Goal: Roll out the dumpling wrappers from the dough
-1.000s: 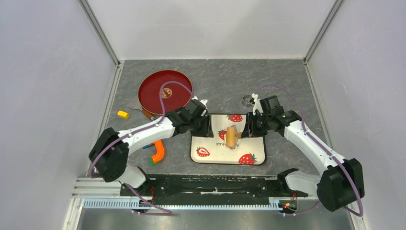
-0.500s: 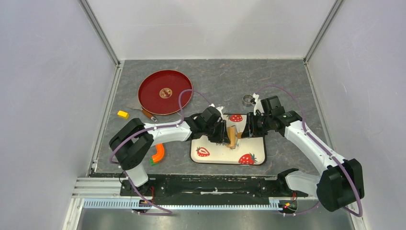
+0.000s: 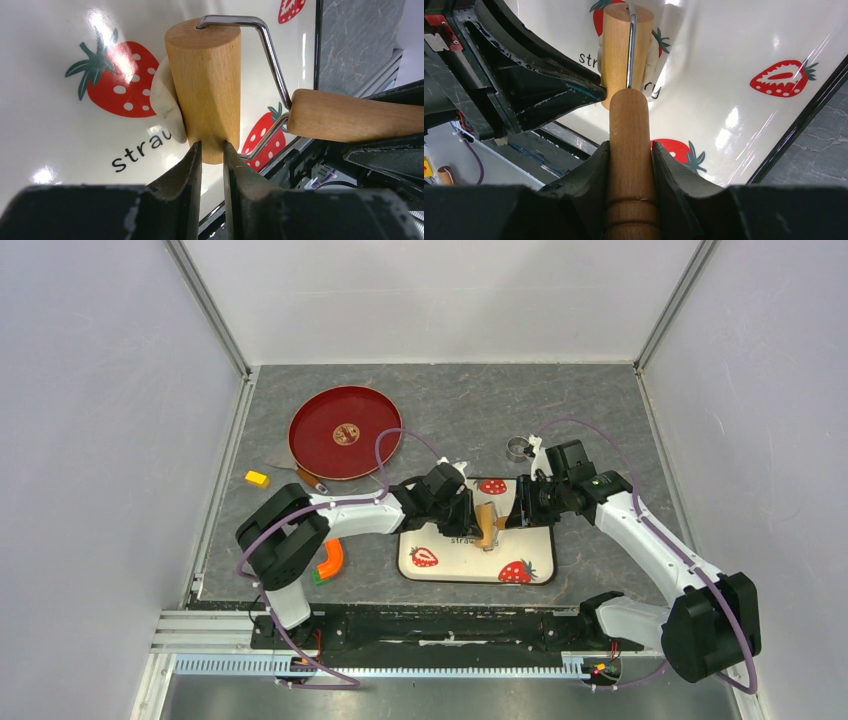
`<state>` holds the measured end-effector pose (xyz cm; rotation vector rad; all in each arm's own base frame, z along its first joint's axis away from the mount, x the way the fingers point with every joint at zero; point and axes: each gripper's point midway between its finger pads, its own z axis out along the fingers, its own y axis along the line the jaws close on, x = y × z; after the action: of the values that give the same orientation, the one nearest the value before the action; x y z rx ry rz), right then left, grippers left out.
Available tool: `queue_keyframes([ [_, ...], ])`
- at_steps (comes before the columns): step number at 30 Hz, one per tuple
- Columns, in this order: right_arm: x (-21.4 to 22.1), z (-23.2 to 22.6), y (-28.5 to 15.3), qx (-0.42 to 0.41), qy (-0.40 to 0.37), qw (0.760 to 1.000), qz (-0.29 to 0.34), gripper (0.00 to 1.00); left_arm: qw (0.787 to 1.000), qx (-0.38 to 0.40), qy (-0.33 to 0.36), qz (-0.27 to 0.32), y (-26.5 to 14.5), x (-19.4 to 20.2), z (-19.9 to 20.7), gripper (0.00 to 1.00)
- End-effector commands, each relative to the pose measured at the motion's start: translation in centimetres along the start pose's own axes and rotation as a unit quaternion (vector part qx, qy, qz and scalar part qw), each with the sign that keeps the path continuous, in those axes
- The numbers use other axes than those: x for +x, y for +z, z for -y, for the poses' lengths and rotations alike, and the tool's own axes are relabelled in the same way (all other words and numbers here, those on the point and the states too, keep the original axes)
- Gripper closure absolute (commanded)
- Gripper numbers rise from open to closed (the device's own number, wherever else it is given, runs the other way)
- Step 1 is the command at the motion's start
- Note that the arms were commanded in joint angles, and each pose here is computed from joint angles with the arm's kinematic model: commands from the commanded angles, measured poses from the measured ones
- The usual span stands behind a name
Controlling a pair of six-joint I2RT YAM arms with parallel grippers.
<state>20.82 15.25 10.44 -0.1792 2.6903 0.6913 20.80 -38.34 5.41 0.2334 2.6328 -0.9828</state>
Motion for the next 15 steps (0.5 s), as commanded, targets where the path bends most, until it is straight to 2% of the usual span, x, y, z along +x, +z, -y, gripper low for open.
queue_keyframes([
  [1,2.2,2.5,-0.5,0.059,-0.004,0.997,-0.044,1.0,0.997,-0.061,-0.027,0.048,0.9,-1.6,-3.6,0.74],
  [4,2.3,2.5,-0.4,0.06,-0.004,0.997,-0.046,1.0,0.996,-0.034,-0.045,0.062,0.4,-2.1,-3.8,0.64],
  [6,2.4,2.5,-0.4,0.06,-0.004,0.997,-0.047,1.0,0.996,-0.03,-0.056,0.06,0.4,-2.2,-4.5,0.62],
  [15,1.8,2.2,-0.9,0.059,-0.009,0.997,-0.043,1.0,0.996,-0.032,-0.069,0.042,1.9,-1.8,-5.9,0.69],
])
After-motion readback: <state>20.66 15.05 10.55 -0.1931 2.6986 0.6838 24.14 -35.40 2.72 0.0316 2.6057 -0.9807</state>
